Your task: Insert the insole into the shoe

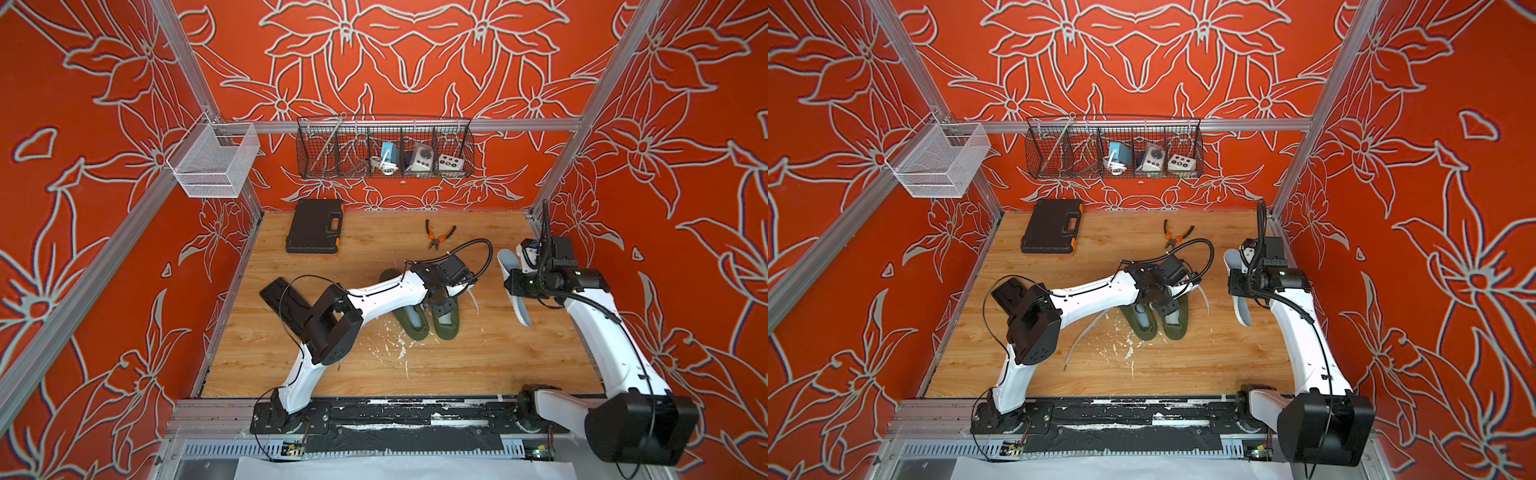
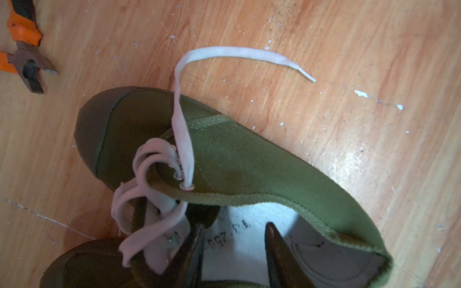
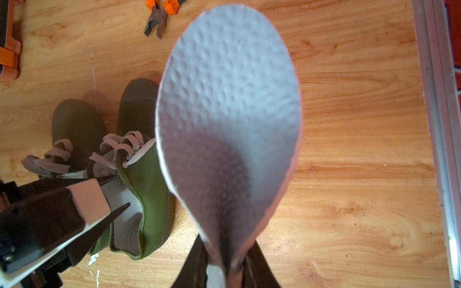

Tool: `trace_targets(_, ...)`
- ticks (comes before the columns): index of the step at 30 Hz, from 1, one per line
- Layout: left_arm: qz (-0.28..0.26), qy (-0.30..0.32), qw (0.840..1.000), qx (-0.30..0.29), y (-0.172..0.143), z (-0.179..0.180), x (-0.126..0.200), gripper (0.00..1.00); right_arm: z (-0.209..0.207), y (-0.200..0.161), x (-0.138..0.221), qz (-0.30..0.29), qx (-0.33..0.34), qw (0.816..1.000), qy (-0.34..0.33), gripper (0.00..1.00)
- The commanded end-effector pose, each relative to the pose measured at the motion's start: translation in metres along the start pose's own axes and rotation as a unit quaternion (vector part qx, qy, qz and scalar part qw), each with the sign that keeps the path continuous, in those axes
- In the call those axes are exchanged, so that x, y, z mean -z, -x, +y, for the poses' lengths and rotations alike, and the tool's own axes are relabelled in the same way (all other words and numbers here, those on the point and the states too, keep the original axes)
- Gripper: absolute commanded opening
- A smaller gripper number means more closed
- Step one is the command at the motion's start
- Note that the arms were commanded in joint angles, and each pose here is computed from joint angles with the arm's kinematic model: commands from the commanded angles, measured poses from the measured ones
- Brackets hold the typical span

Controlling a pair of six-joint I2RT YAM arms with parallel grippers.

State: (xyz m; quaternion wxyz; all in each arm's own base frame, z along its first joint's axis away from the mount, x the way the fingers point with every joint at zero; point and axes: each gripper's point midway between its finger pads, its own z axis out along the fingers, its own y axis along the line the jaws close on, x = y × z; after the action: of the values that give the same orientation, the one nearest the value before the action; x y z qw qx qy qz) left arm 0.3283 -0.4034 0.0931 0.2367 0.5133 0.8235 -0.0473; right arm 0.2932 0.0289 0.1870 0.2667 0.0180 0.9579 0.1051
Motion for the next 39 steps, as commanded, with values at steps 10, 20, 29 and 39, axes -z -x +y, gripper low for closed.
trace_targets(10, 0.018, 0.062, 0.997, -0.032, -0.004, 0.010, -0.028, 0.45, 0.005, -0.002, 0.005, 0.005, 0.003, 1.000, 0.016, 0.22)
trace_targets(20, 0.018, 0.102, 0.994, -0.030, 0.002, 0.018, -0.044, 0.40, 0.008, -0.002, 0.007, 0.004, 0.002, 1.000, 0.024, 0.22)
trace_targets(29, 0.032, 0.112, 0.993, -0.034, -0.003, 0.020, -0.056, 0.25, 0.009, -0.002, 0.009, 0.003, 0.003, 1.000, 0.024, 0.21)
trace_targets(39, 0.030, 0.085, 0.996, 0.005, 0.015, 0.018, -0.030, 0.00, 0.009, -0.005, 0.008, 0.008, 0.004, 1.000, 0.024, 0.21)
